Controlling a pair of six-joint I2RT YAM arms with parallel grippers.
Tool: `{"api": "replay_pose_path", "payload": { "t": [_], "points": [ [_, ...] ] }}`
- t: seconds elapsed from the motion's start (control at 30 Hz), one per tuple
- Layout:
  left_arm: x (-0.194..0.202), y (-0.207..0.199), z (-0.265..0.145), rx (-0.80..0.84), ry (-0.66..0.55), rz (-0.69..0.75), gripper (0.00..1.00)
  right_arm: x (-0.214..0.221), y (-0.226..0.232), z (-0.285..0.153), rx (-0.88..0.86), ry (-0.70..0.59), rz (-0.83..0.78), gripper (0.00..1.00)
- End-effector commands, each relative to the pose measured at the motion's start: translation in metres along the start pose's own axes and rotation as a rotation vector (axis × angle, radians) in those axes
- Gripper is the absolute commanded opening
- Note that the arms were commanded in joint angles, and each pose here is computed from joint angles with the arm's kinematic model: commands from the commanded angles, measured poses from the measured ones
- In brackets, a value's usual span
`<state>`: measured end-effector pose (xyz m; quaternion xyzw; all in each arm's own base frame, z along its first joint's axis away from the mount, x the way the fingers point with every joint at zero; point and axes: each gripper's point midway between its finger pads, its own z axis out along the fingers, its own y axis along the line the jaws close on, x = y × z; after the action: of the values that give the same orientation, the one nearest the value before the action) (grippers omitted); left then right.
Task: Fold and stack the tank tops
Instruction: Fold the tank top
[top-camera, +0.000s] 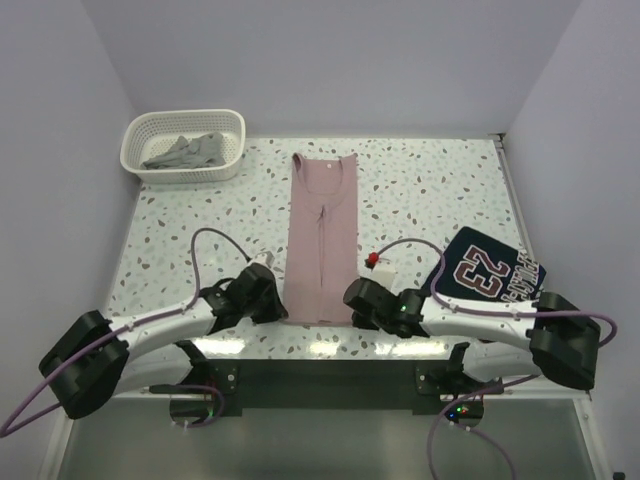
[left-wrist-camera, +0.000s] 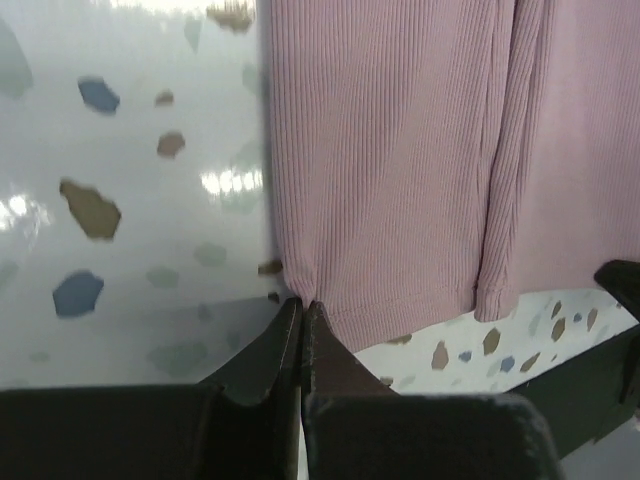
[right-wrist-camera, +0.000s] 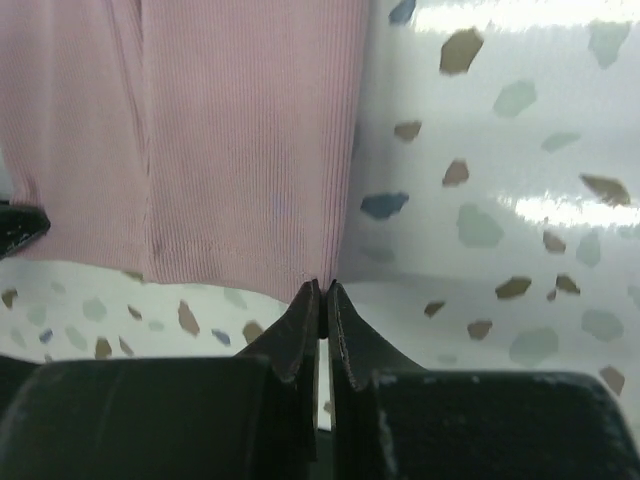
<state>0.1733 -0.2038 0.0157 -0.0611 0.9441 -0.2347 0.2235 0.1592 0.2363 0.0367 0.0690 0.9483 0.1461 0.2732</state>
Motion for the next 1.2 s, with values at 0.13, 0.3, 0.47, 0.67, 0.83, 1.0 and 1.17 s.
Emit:
{"api": "replay_pose_path", "payload": {
  "t": [0.13,0.3,0.47,0.67,0.83,1.0,1.17],
  "points": [
    [0.056,0.016,-0.030,-0.078,0.091,-0.033,0.00,0.037,-0.011,-0.038,0.065,-0.023,-0.100,0.00],
    [0.033,-0.003,-0.042,-0.049,0.020,-0.010,0.00,0.017,0.001,-0.050,0.061,-0.083,-0.127,0.00],
    [0.003,-0.025,-0.043,-0.066,-0.054,0.032,0.00,-0.013,0.015,-0.060,0.087,-0.157,-0.179,0.00],
    [-0.041,-0.049,-0.040,-0.052,-0.130,0.045,0.00,-0.049,0.030,-0.053,0.070,-0.200,-0.154,0.00],
    [-0.092,-0.053,-0.036,-0.052,-0.210,0.015,0.00,-0.074,0.037,-0.044,0.080,-0.221,-0.166,0.00],
    [-0.121,-0.056,-0.026,-0.074,-0.247,0.029,0.00,-0.099,0.043,-0.027,0.105,-0.252,-0.157,0.00],
    [-0.147,-0.061,-0.017,-0.076,-0.275,0.022,0.00,-0.127,0.041,-0.009,0.130,-0.272,-0.144,0.00]
  ]
}}
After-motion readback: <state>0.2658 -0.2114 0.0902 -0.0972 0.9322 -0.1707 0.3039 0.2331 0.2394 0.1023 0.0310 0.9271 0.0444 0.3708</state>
